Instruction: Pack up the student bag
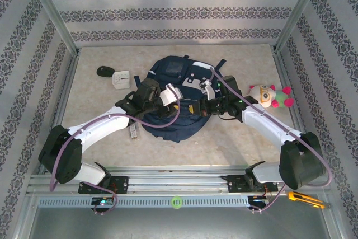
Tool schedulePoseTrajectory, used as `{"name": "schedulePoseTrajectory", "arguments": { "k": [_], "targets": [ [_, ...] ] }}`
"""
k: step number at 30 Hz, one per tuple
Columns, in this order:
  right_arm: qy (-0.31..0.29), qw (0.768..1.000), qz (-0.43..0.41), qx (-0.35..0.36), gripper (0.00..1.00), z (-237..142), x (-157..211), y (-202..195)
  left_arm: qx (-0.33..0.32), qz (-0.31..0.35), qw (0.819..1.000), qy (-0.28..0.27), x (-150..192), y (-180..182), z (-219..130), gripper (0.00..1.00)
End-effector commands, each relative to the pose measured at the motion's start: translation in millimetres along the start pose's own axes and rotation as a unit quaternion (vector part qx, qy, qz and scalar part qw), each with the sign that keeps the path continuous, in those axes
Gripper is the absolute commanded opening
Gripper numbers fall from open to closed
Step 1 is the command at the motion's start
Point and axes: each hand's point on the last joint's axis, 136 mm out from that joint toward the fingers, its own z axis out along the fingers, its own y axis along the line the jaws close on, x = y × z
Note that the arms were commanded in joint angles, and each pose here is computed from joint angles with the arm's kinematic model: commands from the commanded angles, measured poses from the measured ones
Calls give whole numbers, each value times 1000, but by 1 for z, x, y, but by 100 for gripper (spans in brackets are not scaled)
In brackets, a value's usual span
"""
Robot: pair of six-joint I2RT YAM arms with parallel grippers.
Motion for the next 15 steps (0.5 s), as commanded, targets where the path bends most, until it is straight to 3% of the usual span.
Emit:
{"name": "schedulePoseTrajectory", "arguments": {
  "k": [1, 5, 9, 13, 15],
  "targets": [
    [-7, 1000, 13, -5, 0, -12, -11, 8, 6, 10, 1000, -23, -22, 4, -17, 71],
    [5, 999, 41, -21, 0, -7, -12, 23, -1, -53, 998, -46, -29, 5, -26, 70],
    [15, 995, 92, -27, 0, -1, -6, 31, -54, -193, 980, -5, -14, 22, -31, 66],
    [31, 992, 121, -19, 17, 9, 6, 28, -33, -283, 958, 5, -10, -3, -36, 63],
    [30, 991, 126, -10, 21, 10, 8, 22, -30, -300, 953, 6, -9, -17, -37, 63]
  ]
}}
